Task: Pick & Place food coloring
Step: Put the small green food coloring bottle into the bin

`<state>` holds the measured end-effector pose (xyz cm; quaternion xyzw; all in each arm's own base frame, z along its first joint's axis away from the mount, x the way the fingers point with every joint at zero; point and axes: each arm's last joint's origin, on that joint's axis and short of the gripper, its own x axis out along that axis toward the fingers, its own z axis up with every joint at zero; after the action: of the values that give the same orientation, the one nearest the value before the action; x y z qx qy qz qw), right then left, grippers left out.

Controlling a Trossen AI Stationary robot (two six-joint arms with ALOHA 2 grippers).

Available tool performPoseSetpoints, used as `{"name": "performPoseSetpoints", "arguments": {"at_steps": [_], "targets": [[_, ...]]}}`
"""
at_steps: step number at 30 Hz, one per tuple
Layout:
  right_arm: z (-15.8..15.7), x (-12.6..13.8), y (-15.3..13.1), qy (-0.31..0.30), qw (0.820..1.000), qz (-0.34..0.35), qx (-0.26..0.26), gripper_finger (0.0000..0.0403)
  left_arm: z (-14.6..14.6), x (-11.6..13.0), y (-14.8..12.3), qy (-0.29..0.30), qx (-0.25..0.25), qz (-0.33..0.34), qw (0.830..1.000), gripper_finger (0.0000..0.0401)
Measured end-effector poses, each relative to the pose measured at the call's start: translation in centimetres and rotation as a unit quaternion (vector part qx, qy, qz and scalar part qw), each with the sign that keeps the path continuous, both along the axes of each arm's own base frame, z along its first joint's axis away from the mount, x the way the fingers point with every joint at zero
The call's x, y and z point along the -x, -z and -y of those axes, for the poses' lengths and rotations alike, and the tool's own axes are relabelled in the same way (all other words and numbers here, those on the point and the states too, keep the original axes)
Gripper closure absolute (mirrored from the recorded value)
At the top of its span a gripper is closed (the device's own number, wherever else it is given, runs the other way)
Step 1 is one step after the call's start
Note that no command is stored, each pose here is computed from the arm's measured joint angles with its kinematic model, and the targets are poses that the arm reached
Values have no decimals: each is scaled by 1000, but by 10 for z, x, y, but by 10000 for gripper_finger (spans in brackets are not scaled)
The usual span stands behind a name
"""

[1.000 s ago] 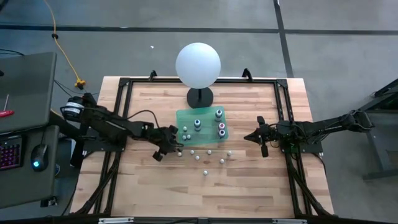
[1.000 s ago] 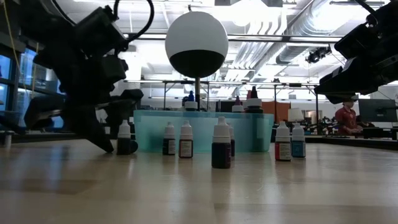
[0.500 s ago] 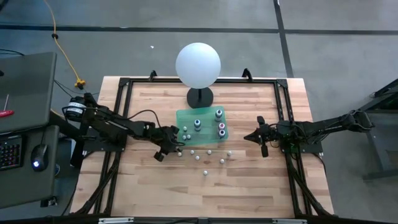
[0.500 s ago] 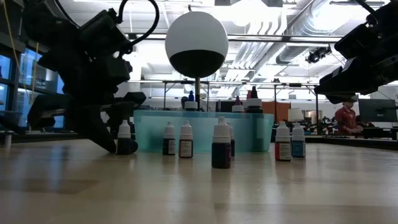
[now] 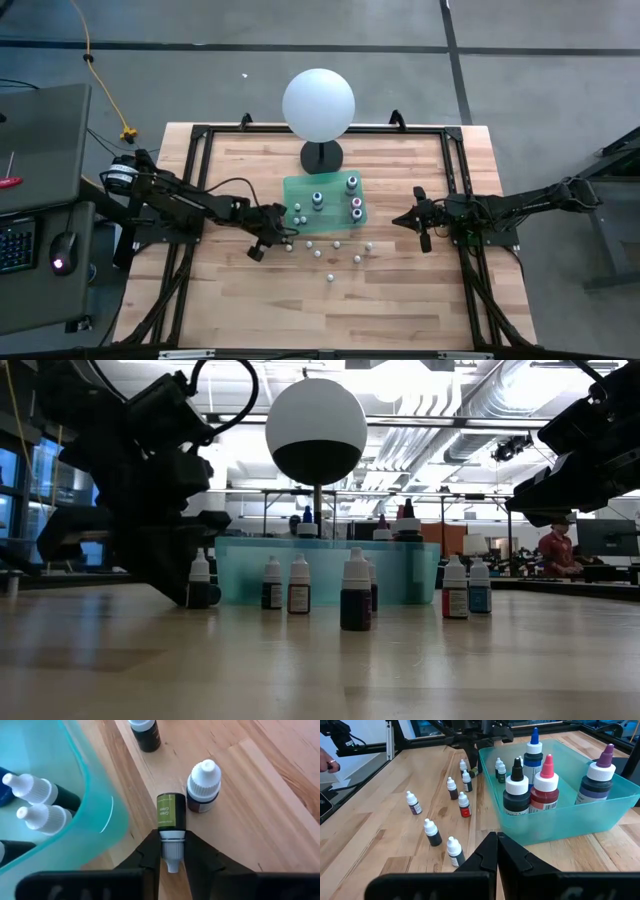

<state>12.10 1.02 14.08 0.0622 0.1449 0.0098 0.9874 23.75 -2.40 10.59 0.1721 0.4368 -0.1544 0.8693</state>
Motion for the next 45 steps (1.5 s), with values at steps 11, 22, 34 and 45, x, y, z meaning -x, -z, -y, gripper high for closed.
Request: {"name": "performPoseSetpoints", "arguments": {"at_steps": [11, 22, 34, 45], "targets": [[0, 0, 0, 0, 1000, 0, 0, 402, 0, 1, -2, -18, 31, -2, 999, 352], [0, 0, 0, 0, 1000, 0, 0, 402, -4, 24, -25, -67, 19, -32, 997, 353], [0, 0, 0, 0, 1000, -1, 0, 402, -8, 20, -91, -82, -84, -116, 986, 353], [0, 0, 0, 0, 1000, -1, 0, 402, -8, -23, -158, -92, -167, -198, 961, 353]]}}
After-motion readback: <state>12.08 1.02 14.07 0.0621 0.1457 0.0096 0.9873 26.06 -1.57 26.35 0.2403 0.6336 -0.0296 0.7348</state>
